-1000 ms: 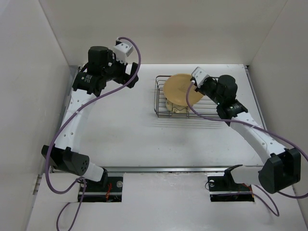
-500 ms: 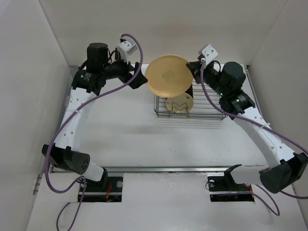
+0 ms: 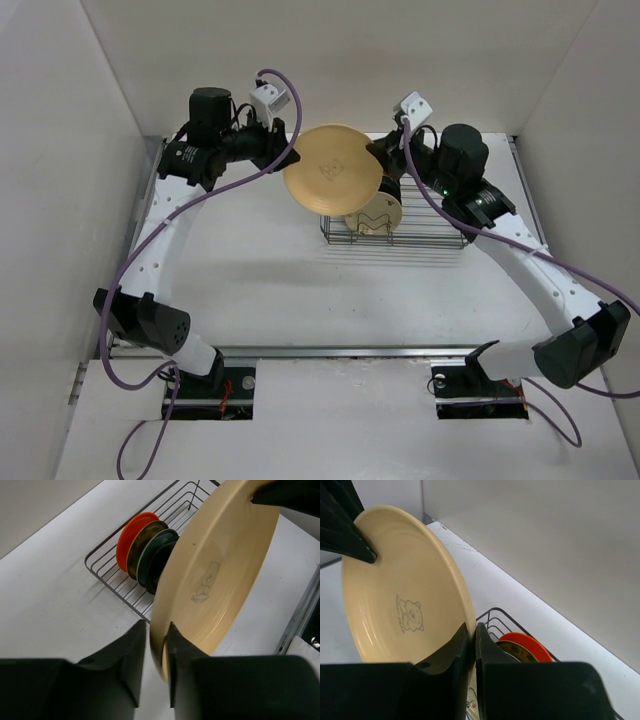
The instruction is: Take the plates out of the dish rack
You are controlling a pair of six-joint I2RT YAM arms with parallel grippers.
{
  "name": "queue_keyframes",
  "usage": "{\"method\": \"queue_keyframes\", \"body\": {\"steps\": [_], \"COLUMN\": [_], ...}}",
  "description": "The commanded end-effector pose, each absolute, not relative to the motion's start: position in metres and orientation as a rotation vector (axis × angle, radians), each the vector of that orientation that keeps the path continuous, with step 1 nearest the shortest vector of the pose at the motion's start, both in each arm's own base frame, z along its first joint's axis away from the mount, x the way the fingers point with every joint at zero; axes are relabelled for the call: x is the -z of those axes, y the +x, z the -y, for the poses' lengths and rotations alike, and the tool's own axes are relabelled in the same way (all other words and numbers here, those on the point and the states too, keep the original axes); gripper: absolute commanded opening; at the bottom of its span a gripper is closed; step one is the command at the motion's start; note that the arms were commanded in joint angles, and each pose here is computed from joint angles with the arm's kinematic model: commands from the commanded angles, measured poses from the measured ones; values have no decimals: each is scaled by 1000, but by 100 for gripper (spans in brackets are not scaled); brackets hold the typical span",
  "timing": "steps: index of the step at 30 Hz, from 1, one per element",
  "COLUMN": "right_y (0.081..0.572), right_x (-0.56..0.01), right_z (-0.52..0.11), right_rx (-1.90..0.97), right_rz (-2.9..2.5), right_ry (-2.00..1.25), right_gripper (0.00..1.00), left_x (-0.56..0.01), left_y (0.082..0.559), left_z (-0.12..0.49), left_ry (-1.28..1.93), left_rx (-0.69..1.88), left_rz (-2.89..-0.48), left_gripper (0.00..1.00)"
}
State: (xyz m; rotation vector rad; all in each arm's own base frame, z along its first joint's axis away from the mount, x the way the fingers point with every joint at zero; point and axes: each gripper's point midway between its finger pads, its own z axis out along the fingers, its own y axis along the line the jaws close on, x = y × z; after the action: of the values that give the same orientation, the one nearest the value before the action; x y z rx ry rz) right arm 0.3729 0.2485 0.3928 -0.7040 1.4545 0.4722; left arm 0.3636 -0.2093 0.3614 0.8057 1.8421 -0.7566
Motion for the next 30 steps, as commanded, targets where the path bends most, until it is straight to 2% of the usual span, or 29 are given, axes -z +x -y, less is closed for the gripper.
{"method": "queue_keyframes", "body": {"steps": [1, 4, 5, 6, 7, 9, 10, 11, 13, 19, 21, 30], "right_y": [361, 359, 359, 357, 353, 348, 348, 346, 347, 386, 395, 405], "right_x": [-447, -447, -447, -453, -458, -461, -462, -462, -460, -447, -444, -414], "right_z": [-256, -260, -260, -261, -263, -266, -269, -270, -271, -229, -213, -185], "right_rx": [-547, -583, -591, -604, -635, -665, -685, -692, -685, -362, -311, -246], "right_rz": [-1326, -1331, -1335, -1324, -1318, -1315, -1315, -1313, -1325, -1370, -1395, -1501], "right_ry": [-663, -661, -655, -654, -646, -660, -665, -674, -665, -556, -509, -495], "right_gripper": [0, 0, 0, 5, 16, 50, 81, 91, 100, 100, 100, 100], "left_x": [-372, -367, -363, -359, -358, -357, -356, -351, -355, -351, -331, -244], "left_y": [372, 375, 376, 379, 383, 386, 388, 392, 398, 429, 446, 475], "left_z": [202, 200, 199, 198, 195, 191, 189, 184, 181, 130, 100, 25], "left_ry": [776, 764, 758, 739, 722, 695, 673, 650, 613, 385, 273, -21], "left_rx": [700, 684, 676, 674, 645, 619, 606, 569, 548, 389, 343, 523], "left_rz": [-1805, -1820, -1833, -1852, -1861, -1875, -1885, -1905, -1898, -1940, -2003, -2244], "left_gripper": [14, 8, 1, 0, 0, 0, 0, 0, 0, 0, 0, 0]}}
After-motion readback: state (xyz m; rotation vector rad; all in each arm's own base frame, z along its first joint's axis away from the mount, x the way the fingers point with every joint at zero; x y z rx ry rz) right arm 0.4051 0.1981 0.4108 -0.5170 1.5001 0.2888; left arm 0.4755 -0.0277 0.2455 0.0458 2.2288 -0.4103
